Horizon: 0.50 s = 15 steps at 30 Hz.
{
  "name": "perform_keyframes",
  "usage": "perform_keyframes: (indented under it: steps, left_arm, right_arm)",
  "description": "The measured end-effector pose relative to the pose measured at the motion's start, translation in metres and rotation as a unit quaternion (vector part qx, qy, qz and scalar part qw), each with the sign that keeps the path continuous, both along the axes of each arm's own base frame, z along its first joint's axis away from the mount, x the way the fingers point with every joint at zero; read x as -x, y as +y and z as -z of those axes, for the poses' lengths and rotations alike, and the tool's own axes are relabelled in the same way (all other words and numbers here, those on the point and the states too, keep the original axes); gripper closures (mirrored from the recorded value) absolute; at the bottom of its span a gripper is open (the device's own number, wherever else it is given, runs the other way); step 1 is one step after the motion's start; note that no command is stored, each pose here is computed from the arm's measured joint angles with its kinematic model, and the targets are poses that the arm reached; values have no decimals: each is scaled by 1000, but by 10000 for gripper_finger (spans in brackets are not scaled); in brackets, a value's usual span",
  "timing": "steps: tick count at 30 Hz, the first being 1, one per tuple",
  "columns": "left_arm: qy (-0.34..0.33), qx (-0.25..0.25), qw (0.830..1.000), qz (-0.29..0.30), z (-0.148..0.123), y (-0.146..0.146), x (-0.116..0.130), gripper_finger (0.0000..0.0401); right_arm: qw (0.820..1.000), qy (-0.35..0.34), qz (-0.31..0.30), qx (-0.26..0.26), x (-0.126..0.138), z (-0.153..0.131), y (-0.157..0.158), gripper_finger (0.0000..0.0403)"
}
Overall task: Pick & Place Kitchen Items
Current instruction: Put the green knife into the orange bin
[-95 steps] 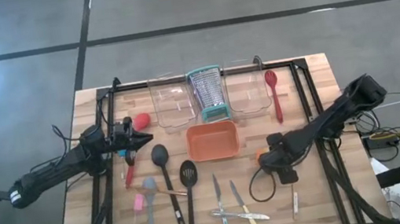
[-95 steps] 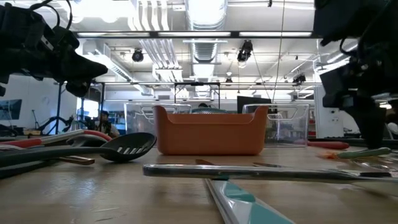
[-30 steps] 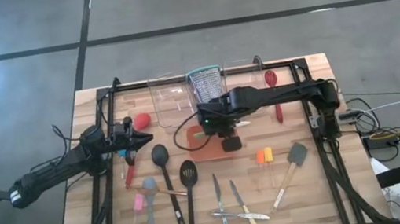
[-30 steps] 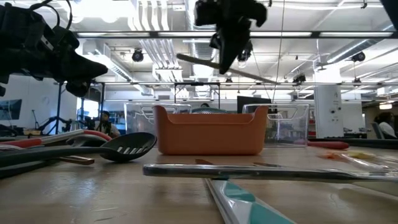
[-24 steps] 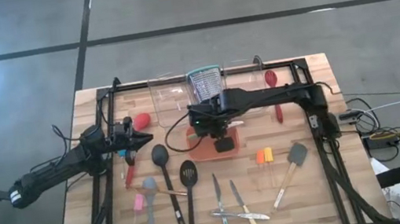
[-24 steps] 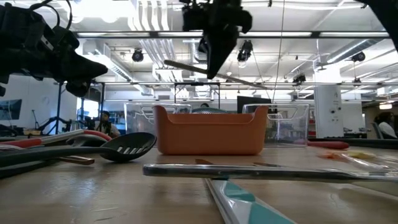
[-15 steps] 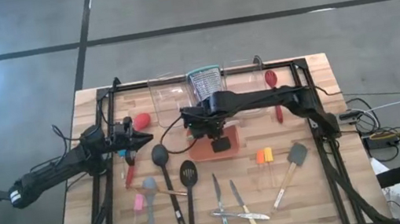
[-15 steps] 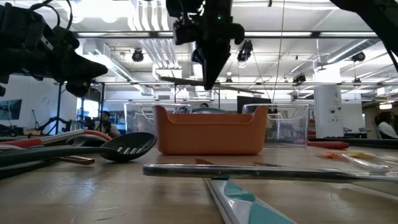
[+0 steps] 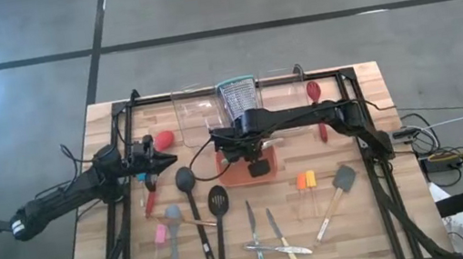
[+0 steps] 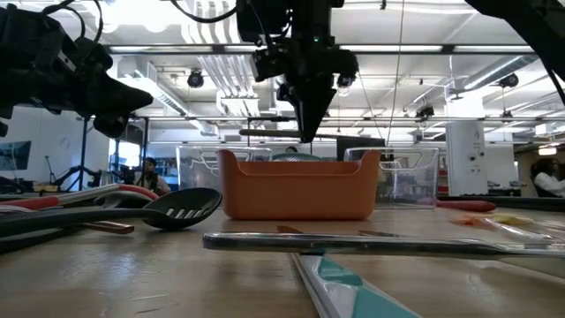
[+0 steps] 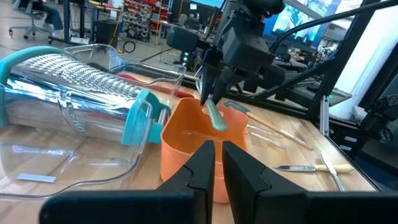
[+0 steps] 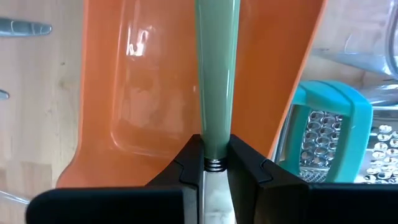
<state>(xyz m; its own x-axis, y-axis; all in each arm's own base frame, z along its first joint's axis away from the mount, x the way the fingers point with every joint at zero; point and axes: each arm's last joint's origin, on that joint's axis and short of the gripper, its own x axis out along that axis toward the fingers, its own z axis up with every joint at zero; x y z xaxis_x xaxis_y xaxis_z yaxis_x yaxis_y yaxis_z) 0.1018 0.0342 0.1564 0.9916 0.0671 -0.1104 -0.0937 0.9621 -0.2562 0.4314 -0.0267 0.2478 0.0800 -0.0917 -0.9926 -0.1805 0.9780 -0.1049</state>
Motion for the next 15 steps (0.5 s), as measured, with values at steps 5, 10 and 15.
perform_keyframes:
  steps: [5, 10, 15]
  left_arm:
    - [0, 0, 1000, 0, 0, 0, 0, 362]
    - [0, 0, 1000, 0, 0, 0, 0, 366]
    - [0, 0, 1000, 0, 0, 0, 0, 364]
  right_arm:
    - [1000, -22, 8, -3, -4, -1, 1, 368]
    - [1000, -28, 6, -6, -7, 3, 3, 368]
    - [1000, -16, 5, -23, -12, 16, 3, 368]
